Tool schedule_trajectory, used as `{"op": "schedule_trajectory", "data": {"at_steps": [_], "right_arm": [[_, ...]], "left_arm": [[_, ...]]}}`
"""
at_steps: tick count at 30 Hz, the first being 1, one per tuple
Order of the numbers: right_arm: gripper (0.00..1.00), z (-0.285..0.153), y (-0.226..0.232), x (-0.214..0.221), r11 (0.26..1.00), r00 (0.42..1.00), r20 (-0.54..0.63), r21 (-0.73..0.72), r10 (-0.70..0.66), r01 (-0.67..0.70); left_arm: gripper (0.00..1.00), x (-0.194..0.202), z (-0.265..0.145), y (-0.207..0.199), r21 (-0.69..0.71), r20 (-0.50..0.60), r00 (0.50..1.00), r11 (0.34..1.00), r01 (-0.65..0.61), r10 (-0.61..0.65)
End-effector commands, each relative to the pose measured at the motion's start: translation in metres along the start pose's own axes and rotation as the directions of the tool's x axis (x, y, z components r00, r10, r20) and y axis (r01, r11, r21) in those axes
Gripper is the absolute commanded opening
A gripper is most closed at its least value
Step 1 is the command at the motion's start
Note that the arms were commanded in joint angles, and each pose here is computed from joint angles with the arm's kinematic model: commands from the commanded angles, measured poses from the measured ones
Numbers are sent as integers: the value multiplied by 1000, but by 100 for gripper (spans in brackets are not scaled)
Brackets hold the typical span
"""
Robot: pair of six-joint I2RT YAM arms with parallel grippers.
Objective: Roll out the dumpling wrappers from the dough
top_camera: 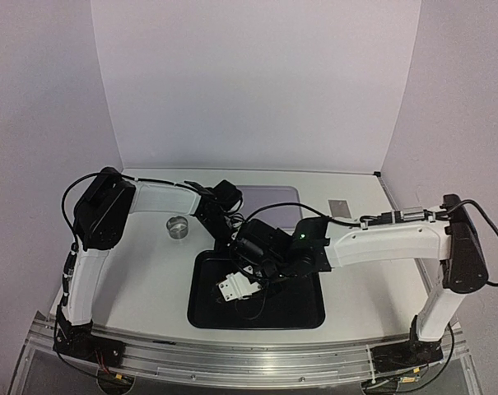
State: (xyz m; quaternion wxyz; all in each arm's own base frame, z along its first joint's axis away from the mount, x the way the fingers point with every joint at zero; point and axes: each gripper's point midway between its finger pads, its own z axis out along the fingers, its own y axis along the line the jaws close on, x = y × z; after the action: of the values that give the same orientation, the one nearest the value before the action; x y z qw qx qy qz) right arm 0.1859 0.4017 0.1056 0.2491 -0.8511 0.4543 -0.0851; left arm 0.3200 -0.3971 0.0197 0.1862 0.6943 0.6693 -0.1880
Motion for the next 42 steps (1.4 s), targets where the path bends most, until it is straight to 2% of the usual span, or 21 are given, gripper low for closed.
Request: {"op": "schedule_trajectory", "data": {"at_steps": [1,5,12,20,30,38,42], "right_arm": [[0,13,65,29,975,994,-87,-219,-71,50],[0,-5,94,38,974,993,-107,-225,-59,33],[0,-4,82,34,983,990,-138,-184,-42,16],[0,-20,109,57,982,987,-159,-189,-27,-3],[0,22,92,35,972,988,-149,-234,-38,2],[0,-11,124,56,974,983,-184,-225,-16,-26],[0,-5,125,56,969,979,-197,-246,-48,-2]], "left_arm": [[0,1,-12,44,-191,-55,995,977,-96,87],[0,4,-13,47,-194,-54,995,977,-92,83],[0,4,-13,50,-195,-49,995,977,-89,81],[0,11,-14,51,-196,-55,996,978,-76,67],[0,9,-15,52,-197,-50,996,978,-75,67],[0,10,-15,54,-203,-47,997,976,-72,64],[0,7,-16,57,-208,-41,997,976,-71,63]]}}
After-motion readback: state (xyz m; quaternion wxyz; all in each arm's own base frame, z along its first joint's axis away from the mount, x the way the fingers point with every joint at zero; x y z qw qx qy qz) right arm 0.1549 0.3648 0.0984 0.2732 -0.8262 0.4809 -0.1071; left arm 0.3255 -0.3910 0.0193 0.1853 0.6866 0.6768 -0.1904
